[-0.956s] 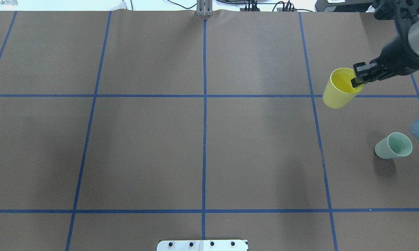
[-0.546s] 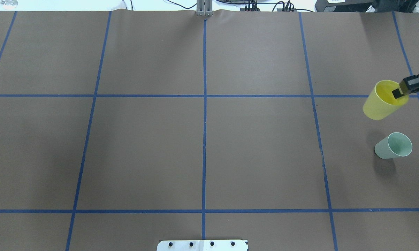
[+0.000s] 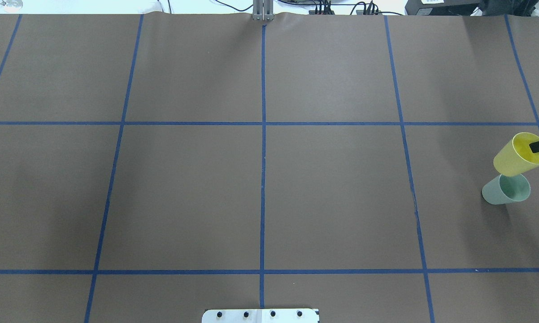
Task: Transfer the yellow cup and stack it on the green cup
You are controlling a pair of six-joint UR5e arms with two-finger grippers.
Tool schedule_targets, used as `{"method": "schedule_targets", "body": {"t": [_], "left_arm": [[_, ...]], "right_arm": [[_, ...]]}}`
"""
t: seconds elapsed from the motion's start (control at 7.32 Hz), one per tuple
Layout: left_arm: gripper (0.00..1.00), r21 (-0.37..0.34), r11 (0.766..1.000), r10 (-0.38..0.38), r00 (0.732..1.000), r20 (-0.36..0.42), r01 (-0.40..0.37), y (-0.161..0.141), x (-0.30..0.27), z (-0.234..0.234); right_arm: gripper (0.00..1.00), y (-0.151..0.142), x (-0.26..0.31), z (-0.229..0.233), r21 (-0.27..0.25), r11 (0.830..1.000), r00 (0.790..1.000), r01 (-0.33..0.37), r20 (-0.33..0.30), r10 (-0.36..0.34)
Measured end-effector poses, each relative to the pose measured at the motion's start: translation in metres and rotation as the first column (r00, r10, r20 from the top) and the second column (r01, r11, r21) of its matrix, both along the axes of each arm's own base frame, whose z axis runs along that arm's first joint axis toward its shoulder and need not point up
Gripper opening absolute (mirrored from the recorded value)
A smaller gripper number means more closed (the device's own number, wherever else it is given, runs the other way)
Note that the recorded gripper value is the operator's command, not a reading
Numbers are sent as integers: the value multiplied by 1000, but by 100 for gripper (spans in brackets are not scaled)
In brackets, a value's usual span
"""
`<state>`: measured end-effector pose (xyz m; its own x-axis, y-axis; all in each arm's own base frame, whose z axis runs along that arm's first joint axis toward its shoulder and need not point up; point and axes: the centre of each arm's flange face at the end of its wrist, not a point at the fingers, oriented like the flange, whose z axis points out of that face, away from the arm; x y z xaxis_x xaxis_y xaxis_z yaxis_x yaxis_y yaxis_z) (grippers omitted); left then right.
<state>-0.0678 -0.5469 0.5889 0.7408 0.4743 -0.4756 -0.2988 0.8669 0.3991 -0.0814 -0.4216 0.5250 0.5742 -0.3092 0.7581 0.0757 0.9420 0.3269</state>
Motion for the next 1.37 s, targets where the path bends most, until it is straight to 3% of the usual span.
{"method": "schedule_targets", "body": {"t": [0.68,1.37], "left_arm": [[100,-47,999,2,999,-34,-3,18,3,19],[100,-47,999,3,999,-47,-5,19,4,18]], "right_arm": [[0,31,12,38,-6,1000,1000,-12,-7,12],[0,28,11,40,-21,999,999,-37,-18,36]]}}
